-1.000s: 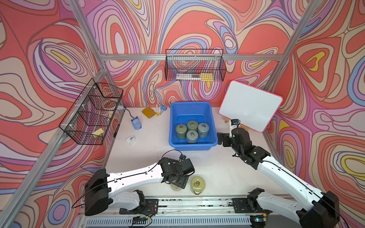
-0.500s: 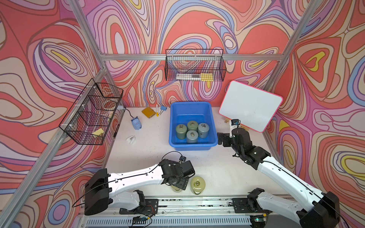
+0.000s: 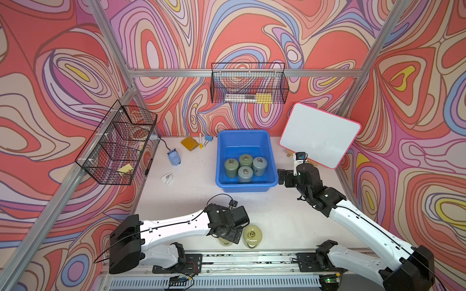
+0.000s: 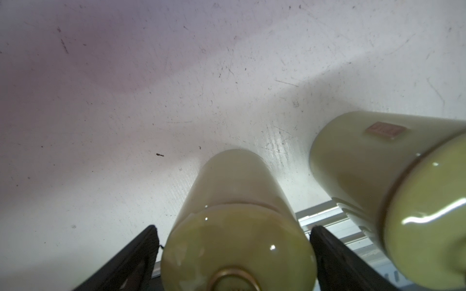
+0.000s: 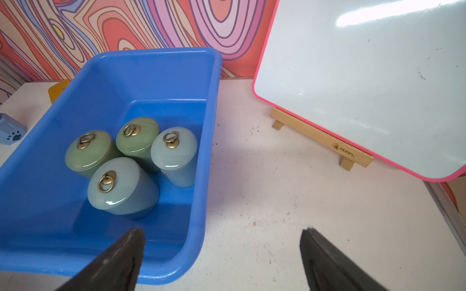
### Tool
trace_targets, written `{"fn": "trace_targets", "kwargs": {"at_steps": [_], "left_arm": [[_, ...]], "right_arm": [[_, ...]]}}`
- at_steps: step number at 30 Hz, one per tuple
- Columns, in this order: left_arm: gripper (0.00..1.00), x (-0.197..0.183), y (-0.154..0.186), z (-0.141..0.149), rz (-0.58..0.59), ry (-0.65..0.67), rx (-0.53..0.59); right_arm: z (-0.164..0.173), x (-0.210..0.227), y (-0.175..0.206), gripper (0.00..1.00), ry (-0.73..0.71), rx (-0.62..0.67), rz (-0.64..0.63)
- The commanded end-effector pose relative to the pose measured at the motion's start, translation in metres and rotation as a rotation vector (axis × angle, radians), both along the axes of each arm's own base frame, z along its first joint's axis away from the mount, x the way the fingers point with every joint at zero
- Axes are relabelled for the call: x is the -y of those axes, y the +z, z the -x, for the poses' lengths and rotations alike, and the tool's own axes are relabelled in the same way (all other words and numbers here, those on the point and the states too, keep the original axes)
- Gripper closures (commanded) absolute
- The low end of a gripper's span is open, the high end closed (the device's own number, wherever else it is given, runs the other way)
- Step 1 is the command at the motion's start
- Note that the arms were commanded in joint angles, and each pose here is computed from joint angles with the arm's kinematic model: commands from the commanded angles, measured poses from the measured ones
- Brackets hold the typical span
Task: Take the tea canister out of the basket
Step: Place the tea canister at the center of the board, then pick up the tea canister from the basket.
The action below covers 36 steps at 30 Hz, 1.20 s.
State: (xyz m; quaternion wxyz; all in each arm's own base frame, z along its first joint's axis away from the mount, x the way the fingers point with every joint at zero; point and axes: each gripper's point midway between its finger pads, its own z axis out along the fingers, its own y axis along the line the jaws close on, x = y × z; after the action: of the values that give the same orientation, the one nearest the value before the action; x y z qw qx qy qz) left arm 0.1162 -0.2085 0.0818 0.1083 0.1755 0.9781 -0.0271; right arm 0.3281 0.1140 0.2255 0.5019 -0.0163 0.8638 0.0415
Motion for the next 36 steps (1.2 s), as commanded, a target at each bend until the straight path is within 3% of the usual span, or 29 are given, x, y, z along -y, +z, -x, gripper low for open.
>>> {"fn": "trace_targets", "kwargs": {"at_steps": [1,9,15,24,29,36], "left_arm": [[0.01,0.0,0.002,-0.001,-0.005,0.013,0.007],[0.01,-0.001,0.02,-0.005,-0.009,0.01,0.035],[0.01,-0.004,0.053,-0.014,-0.01,-0.003,0.098],[0.01,-0.024,0.113,-0.059,-0.02,0.032,0.285],[0.01,-0.026,0.133,-0.09,0.046,0.074,0.416],[0.01,-0.02,0.131,-0.127,0.189,0.123,0.516]], "right_arm": [[0.001,0.005,0.003,0.02,-0.016,0.016,-0.006],[0.001,0.004,0.003,0.02,-0.012,0.014,-0.007],[0.002,0.003,0.003,0.02,-0.005,0.014,-0.009],[0.001,-0.003,0.001,0.02,0.027,-0.004,-0.009],[0.003,-0.023,0.004,0.03,0.133,-0.041,-0.038],[0.008,-0.071,0.005,0.05,0.34,-0.173,-0.144]]}}
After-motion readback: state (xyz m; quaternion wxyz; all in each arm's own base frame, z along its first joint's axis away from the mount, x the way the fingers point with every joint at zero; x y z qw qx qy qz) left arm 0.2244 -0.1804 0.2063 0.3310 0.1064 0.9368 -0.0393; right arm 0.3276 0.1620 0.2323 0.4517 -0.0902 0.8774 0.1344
